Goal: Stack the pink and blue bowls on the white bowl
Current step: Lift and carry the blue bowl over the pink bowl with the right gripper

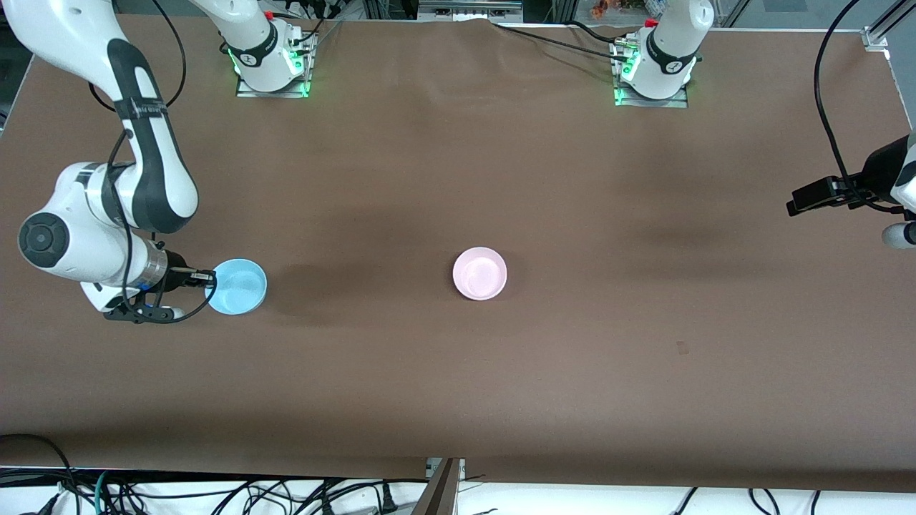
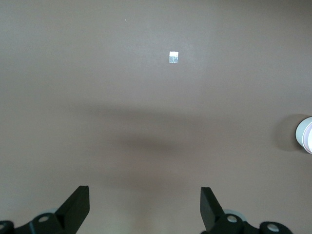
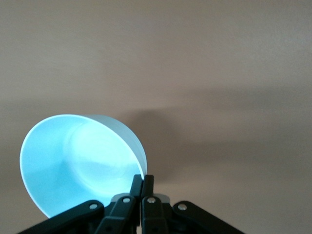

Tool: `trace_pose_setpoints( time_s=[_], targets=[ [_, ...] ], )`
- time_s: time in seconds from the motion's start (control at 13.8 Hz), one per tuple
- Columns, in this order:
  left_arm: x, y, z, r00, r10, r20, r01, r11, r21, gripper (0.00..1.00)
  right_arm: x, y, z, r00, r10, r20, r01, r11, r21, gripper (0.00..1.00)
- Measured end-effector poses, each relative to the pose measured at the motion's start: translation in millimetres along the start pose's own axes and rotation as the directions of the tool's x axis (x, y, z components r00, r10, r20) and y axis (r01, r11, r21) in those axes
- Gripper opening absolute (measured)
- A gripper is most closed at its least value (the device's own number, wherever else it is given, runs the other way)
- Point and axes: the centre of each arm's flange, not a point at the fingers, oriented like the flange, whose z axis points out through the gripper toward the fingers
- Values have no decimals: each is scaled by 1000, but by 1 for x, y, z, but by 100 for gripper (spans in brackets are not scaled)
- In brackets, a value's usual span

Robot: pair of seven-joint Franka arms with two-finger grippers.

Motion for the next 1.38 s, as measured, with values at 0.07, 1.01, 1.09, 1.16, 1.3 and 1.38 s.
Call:
trace_pose_setpoints(
  time_s=[0.07,1.01,1.09,1.16,1.3,1.38],
  targets=[
    [0,0,0,1000,0,0,0,1000,0,100,0,-26,-13,1000,19,-2,-19,1000,0,2],
    [0,0,0,1000,1,0,-1,1000,0,100,-104,-366,-28,963,261,-68,-256,964,68,2],
    [0,0,0,1000,1,0,-1,1000,0,100,-108,-383,-18,956,284,-77,-276,956,98,2],
    [0,0,0,1000,1,0,-1,1000,0,100,-112,-398,-6,951,297,-89,-285,950,127,2],
    [0,0,0,1000,1,0,-1,1000,0,100,-116,-418,19,943,316,-105,-297,941,162,2],
    [0,0,0,1000,1,0,-1,1000,0,100,-118,-424,30,940,324,-109,-303,937,173,2]
  ],
)
